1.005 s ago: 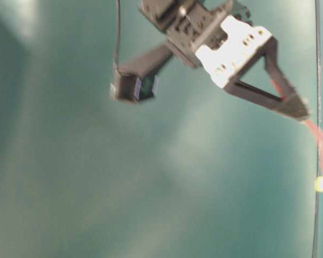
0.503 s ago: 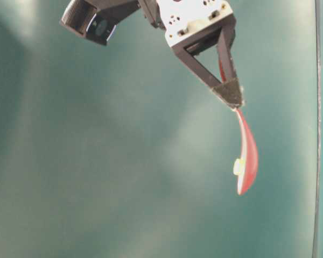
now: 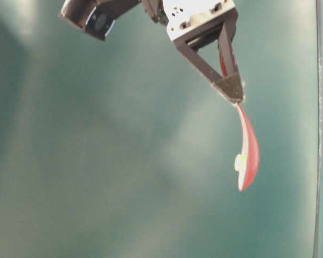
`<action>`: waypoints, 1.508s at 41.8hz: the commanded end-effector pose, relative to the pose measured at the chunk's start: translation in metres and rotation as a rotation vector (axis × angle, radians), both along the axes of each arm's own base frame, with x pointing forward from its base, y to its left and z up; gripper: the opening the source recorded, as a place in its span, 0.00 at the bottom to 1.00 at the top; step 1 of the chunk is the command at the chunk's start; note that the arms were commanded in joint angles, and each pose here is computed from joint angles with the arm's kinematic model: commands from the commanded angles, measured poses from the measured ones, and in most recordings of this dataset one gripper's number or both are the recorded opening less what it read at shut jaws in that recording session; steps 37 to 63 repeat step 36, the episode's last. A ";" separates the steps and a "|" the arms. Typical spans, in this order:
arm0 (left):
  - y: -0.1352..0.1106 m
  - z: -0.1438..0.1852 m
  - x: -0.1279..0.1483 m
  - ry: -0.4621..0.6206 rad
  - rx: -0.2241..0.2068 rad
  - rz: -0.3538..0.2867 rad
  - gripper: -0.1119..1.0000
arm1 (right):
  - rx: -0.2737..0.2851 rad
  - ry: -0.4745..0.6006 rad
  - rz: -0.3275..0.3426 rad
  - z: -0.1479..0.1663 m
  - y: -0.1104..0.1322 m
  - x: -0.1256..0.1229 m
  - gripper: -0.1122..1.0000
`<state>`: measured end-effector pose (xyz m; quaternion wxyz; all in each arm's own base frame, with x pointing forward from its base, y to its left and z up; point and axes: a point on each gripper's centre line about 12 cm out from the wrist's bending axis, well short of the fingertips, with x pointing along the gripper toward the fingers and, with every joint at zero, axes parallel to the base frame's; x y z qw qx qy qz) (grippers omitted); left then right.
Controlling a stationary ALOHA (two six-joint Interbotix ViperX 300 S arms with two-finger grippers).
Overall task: Scoop the yellow hexagonal prism block from the bowl with a spoon using the right arm.
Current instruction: 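Tilt and lift the spoon with the yellow block on it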
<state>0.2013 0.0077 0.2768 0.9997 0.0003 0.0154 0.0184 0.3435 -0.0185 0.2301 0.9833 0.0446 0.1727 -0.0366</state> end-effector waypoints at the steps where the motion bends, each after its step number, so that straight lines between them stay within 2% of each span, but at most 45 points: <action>1: 0.000 0.009 0.003 -0.021 0.004 -0.002 0.10 | -0.007 -0.056 0.003 0.015 0.001 -0.005 0.30; 24: 0.000 0.002 0.003 0.026 -0.010 -0.001 0.10 | -0.013 -0.124 -0.007 0.029 -0.001 -0.030 0.30; 63: 0.000 0.003 0.002 0.031 0.000 0.000 0.10 | -0.029 -0.124 0.001 0.030 -0.001 -0.030 0.30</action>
